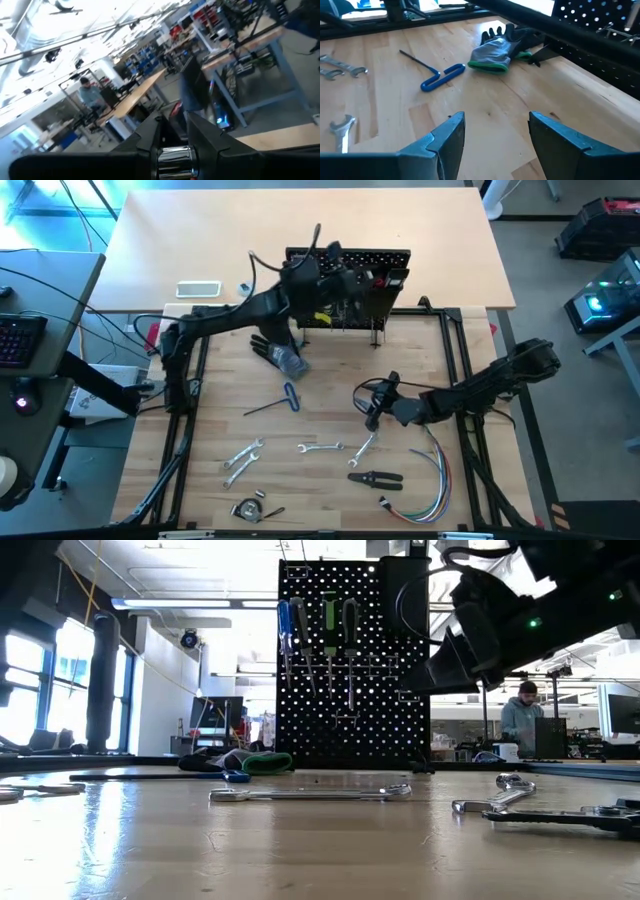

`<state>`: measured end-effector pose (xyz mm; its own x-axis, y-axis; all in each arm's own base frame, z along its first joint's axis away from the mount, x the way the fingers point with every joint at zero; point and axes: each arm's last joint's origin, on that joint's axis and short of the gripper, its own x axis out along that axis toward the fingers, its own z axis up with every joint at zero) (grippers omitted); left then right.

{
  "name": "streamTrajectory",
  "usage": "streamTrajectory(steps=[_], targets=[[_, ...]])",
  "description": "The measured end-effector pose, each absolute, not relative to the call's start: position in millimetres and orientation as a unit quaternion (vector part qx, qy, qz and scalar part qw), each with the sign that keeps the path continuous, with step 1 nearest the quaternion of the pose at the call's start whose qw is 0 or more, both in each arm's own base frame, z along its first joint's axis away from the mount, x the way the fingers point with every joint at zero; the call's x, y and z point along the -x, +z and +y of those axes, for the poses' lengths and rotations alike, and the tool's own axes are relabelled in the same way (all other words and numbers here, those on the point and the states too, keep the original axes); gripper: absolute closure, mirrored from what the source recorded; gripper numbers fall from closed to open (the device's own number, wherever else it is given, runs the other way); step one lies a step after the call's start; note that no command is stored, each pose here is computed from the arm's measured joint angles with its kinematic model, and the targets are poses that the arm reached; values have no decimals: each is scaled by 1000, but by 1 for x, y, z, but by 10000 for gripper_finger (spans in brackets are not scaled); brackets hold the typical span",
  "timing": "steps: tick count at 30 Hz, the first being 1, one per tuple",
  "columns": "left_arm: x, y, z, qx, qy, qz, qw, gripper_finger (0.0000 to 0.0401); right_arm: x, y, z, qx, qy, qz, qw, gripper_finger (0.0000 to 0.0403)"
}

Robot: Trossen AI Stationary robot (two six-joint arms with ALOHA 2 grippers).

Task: Hang tools onto peg board
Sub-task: Put the silver socket into the black bin on the pegboard

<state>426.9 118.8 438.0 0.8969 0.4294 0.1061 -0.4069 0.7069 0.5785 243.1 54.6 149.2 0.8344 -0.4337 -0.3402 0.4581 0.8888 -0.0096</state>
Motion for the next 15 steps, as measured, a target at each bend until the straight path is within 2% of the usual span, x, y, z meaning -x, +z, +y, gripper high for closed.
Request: streamTrajectory(steps=[15], targets=[[-438,417,148,-301,268,67,913,333,-242,149,60,-36,-217,171,960,191]])
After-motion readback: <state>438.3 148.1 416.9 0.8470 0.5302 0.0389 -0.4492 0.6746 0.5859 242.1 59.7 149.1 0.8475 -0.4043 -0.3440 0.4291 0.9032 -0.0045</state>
